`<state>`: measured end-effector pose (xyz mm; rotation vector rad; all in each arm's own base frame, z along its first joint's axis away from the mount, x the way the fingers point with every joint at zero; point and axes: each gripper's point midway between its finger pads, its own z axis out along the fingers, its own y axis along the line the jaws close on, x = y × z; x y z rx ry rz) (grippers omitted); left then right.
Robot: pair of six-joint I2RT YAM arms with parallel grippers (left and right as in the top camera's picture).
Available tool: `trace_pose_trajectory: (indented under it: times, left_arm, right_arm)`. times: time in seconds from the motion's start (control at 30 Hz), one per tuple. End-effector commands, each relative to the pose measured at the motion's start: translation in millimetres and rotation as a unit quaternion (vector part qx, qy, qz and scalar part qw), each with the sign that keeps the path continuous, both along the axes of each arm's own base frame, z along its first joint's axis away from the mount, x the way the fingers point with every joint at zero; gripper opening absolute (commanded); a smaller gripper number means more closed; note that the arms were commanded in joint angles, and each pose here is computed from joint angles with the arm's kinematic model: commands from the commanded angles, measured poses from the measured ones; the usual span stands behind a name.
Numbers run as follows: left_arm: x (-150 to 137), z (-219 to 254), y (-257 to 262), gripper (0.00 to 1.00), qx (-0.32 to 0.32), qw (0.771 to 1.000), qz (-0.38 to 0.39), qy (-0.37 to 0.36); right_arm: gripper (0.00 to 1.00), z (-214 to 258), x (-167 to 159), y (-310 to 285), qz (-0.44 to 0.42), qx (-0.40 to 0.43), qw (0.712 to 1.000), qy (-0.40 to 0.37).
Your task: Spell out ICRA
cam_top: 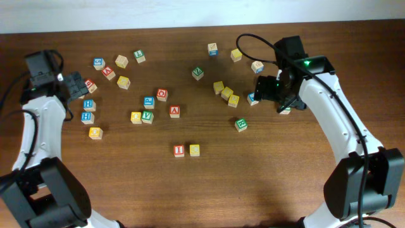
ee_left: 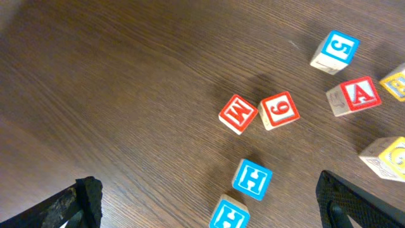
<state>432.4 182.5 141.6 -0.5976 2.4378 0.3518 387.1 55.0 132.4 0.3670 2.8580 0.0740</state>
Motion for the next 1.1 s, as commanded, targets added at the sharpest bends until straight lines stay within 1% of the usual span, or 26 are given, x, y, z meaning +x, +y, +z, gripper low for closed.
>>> trace_pose_trajectory:
  times: [0.0, 0.07, 0.13, 0.2, 0.27, 0.33, 0.43, 0.5, 0.57, 0.7, 0.77, 0.93, 1.0, 1.07]
  left_arm:
    - [11.9, -5.3, -23.3, 0.99, -0.083, 0.995, -0.044, -0.024]
    - [16.0, -9.0, -36.2, 1.0, -0.112, 0.991, -0.066, -0.029]
    - [16.8, -15.7, -43.1, 0.95, -0.133, 0.988, -0.071, -0.025]
    - [14.7, -21.7, -46.1, 0.94, -0.145, 0.987, -0.068, -0.017]
    - [9.6, -25.4, -47.8, 0.99, -0.151, 0.986, -0.066, -0.005]
    - [6.5, -27.4, -48.8, 0.99, -0.154, 0.986, -0.065, 0.002]
    - [4.6, -28.5, -49.5, 0.99, -0.156, 0.986, -0.065, 0.006]
    - [4.7, -28.5, -49.4, 0.99, -0.155, 0.986, -0.065, 0.006]
    - [4.6, -28.5, -49.5, 0.99, -0.156, 0.986, -0.065, 0.006]
    - [4.4, -28.7, -49.6, 0.99, -0.156, 0.986, -0.065, 0.007]
    - [2.3, -29.9, -50.3, 0.99, -0.158, 0.985, -0.064, 0.012]
    - [-1.1, -31.9, -51.5, 0.99, -0.161, 0.985, -0.063, 0.019]
    - [-2.4, -32.7, -51.9, 0.99, -0.162, 0.985, -0.062, 0.022]
    - [-2.5, -32.8, -53.6, 0.99, -0.165, 0.984, -0.064, 0.023]
  right_arm:
    - [0.98, -1.7, 6.1, 4.0, 0.003, 0.018, 1.0, -0.008]
    - [0.98, 2.7, 16.2, 17.4, 0.013, 0.054, 0.998, -0.029]
    - [0.89, 8.3, 25.2, 31.1, 0.026, 0.09, 0.994, -0.048]
    - [0.89, 13.4, 30.9, 42.2, 0.038, 0.119, 0.99, -0.062]
    - [0.89, 17.4, 33.1, 53.1, 0.052, 0.142, 0.986, -0.069]
    - [0.89, 17.5, 31.3, 60.0, 0.071, 0.14, 0.985, -0.07]
    - [0.89, 18.3, 27.1, 82.0, 0.138, 0.128, 0.979, -0.079]
    - [0.89, 17.5, 21.2, 105.2, 0.198, 0.117, 0.97, -0.085]
    - [0.89, 11.9, 14.7, 125.9, 0.231, 0.112, 0.963, -0.081]
    - [0.89, -12.5, -9.0, 164.8, 0.274, 0.112, 0.954, -0.038]
    - [0.88, -26.3, -29.5, 184.2, 0.3, 0.108, 0.948, -0.006]
    - [0.86, -30.9, -51.6, 206.5, 0.333, 0.102, 0.937, 0.011]
    - [0.86, -33.9, -48.3, 197.7, 0.327, 0.069, 0.942, 0.008]
    - [0.82, -36.8, -41.9, 182.3, 0.294, 0.032, 0.955, 0.007]
